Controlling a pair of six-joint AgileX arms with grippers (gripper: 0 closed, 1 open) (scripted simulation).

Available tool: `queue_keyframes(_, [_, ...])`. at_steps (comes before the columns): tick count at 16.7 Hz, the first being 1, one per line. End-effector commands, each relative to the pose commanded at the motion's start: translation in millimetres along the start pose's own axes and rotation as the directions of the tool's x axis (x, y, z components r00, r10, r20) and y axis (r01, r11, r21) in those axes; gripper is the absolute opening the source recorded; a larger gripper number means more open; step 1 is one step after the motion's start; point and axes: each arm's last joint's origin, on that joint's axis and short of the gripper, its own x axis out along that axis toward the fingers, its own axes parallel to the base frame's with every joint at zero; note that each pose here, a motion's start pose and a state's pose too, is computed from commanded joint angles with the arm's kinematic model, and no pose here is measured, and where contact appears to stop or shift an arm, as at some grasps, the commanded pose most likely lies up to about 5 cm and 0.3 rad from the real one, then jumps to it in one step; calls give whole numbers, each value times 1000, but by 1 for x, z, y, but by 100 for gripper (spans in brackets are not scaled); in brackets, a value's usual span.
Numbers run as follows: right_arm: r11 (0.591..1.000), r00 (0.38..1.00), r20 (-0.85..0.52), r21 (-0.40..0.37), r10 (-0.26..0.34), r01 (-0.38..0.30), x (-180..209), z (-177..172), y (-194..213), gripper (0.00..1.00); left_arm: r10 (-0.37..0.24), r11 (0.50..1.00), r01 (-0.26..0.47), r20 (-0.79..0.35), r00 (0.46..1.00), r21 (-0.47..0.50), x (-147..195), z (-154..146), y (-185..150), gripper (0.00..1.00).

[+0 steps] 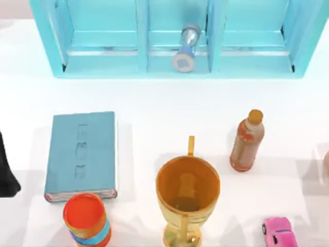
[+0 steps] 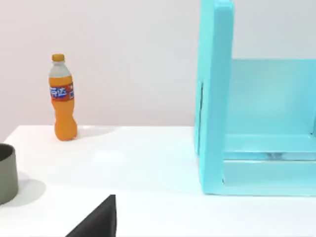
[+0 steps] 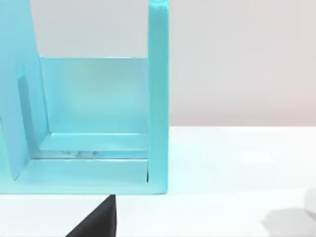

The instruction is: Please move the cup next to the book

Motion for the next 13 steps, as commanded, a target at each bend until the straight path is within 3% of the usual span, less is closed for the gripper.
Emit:
queue_keyframes(6, [1000, 1000, 0, 0, 0, 0, 0, 0, 0, 100, 33, 998, -29, -65, 997, 61, 1, 15, 2, 100])
queue_keyframes(10, [1000, 1000, 0, 0, 0, 0, 0, 0, 0, 100, 104, 975, -51, -241, 965, 218, 13, 48, 7, 100])
queue_keyframes(13, [1000, 1000, 0, 0, 0, 0, 0, 0, 0, 100, 169, 930, -3, -422, 891, 366, 36, 79, 13, 100])
